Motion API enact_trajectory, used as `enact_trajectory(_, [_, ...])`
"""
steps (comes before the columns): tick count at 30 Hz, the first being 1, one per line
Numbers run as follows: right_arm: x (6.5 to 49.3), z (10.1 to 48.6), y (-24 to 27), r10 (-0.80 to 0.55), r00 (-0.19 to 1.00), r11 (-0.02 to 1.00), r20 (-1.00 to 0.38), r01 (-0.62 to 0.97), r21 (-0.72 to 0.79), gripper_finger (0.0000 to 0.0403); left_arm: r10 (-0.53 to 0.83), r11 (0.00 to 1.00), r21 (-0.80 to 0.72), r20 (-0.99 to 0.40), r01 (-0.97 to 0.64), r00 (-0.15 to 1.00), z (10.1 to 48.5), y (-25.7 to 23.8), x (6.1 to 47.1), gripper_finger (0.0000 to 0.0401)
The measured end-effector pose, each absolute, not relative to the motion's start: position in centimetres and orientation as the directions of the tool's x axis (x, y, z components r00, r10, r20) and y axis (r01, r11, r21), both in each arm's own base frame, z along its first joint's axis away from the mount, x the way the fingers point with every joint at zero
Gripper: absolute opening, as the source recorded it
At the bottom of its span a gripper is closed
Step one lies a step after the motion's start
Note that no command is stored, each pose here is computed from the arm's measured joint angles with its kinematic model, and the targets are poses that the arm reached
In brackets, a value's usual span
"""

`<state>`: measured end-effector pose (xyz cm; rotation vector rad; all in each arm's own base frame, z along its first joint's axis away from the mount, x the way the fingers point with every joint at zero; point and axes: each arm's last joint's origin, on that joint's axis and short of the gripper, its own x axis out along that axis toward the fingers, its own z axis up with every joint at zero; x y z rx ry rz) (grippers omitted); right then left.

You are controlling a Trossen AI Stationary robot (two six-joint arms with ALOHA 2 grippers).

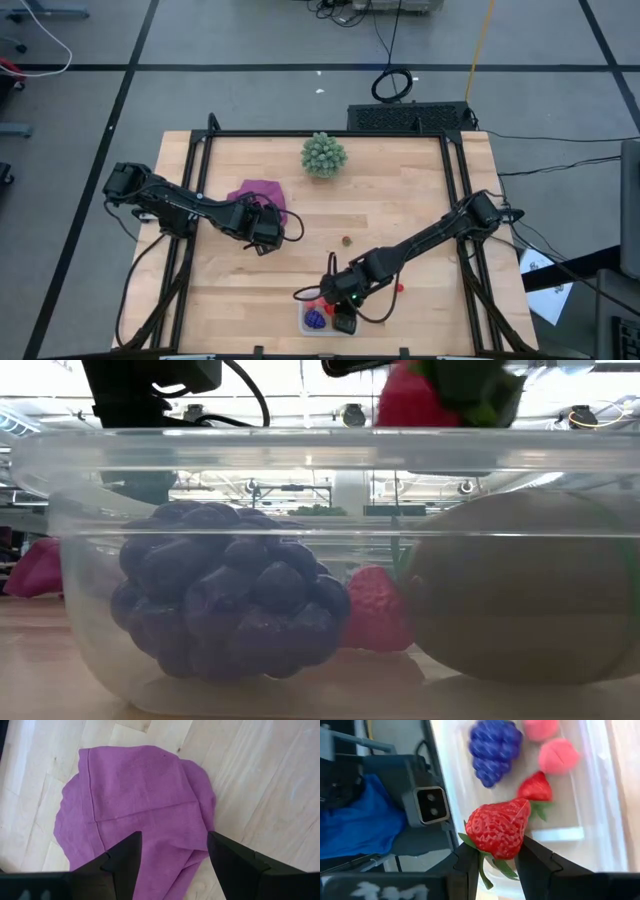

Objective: Pick and placing Produce into tupperware
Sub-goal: Put the bottom red strawberry into the transparent container

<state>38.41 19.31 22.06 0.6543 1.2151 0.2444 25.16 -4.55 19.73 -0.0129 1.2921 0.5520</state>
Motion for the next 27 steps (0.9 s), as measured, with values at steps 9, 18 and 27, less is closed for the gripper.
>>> enact_trajectory(9, [38.67, 22.30, 19.53, 0.525, 0.378, 0.786, -0.763, 0.127, 0.604, 0.0100, 0.381, 0.871, 0.293, -0.910, -0.395, 0.165, 19.73, -4.55, 25.17, 0.0230])
enact_trajectory(18, [38.69, 22.32, 19.54, 0.528, 0.378, 0.797, -0.761, 0.089, 0.597, 0.0100, 0.381, 0.871, 0.293, -0.910, -0.395, 0.165, 19.73, -4.55, 25.17, 0.0230])
enact_trajectory(27, [38.58, 22.38, 19.87, 0.534, 0.379, 0.802, -0.756, 0.056, 0.595, 0.0100, 0.381, 0.870, 0.292, -0.910, -0.396, 0.166, 19.73, -4.55, 25.17, 0.0230])
